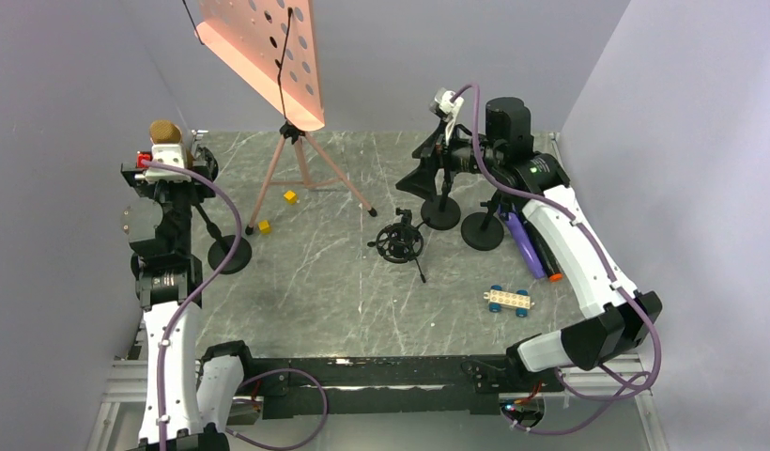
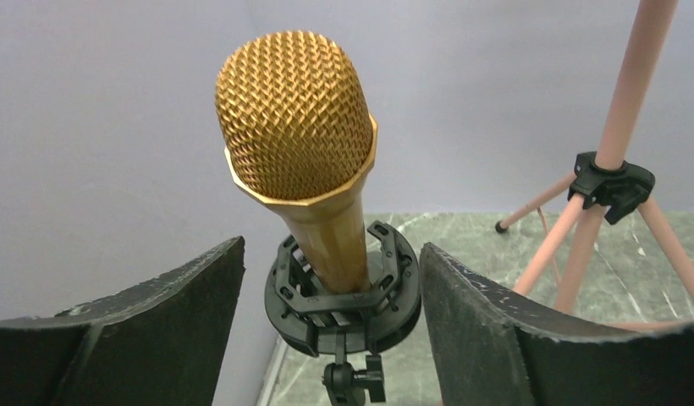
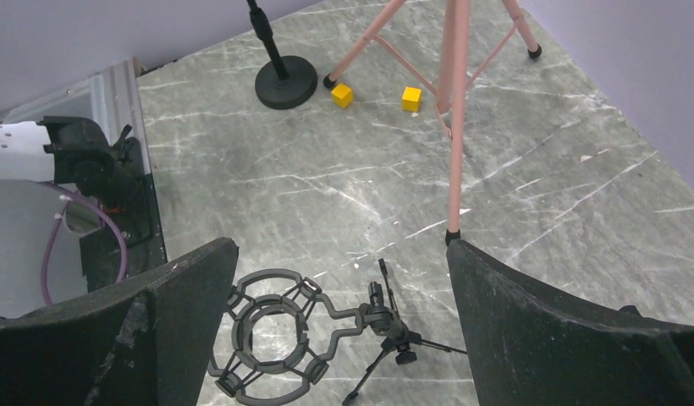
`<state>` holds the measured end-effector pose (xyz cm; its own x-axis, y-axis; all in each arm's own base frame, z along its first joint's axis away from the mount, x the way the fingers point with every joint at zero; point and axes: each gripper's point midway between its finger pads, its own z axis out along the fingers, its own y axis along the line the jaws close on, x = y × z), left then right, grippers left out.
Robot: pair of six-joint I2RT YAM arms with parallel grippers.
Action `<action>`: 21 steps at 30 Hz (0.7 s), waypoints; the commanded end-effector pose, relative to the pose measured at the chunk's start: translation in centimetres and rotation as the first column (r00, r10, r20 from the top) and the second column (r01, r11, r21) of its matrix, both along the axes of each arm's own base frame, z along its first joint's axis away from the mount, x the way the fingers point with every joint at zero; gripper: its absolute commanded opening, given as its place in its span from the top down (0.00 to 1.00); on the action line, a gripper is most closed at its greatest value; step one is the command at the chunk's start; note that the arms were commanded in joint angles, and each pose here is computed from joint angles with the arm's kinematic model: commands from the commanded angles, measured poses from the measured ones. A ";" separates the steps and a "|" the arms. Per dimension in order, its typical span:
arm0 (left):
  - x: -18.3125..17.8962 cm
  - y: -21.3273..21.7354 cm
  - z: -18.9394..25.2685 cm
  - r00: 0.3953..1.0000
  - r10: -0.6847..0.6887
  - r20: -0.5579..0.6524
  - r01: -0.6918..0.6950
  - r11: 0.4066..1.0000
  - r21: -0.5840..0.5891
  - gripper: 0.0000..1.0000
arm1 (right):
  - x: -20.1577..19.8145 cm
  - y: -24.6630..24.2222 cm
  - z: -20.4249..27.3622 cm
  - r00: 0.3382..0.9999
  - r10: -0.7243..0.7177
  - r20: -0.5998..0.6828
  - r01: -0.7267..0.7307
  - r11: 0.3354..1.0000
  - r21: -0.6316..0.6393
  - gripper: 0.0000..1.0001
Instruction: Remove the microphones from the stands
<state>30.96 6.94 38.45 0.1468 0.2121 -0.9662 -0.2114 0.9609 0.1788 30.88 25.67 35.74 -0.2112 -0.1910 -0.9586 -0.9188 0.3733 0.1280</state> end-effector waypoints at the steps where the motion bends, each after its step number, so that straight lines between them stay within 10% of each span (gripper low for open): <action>1: -0.4 0.1 3.1 0.992 0.010 0.130 -0.019 0.998 0.067 0.24 | -1.4 -0.1 2.2 0.997 0.047 0.065 -0.047 0.999 -0.004 0.00; 21: -0.7 1.3 4.5 0.965 0.108 0.238 -0.132 0.988 0.084 0.74 | -1.7 1.4 0.6 0.996 0.090 0.018 -0.089 0.994 -0.057 0.00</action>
<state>31.27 7.86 40.14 0.2603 0.3151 -0.9127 -0.3242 0.9189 0.2248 29.45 26.93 35.39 -0.2183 -0.2710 -0.9375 -0.9407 0.3142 0.1282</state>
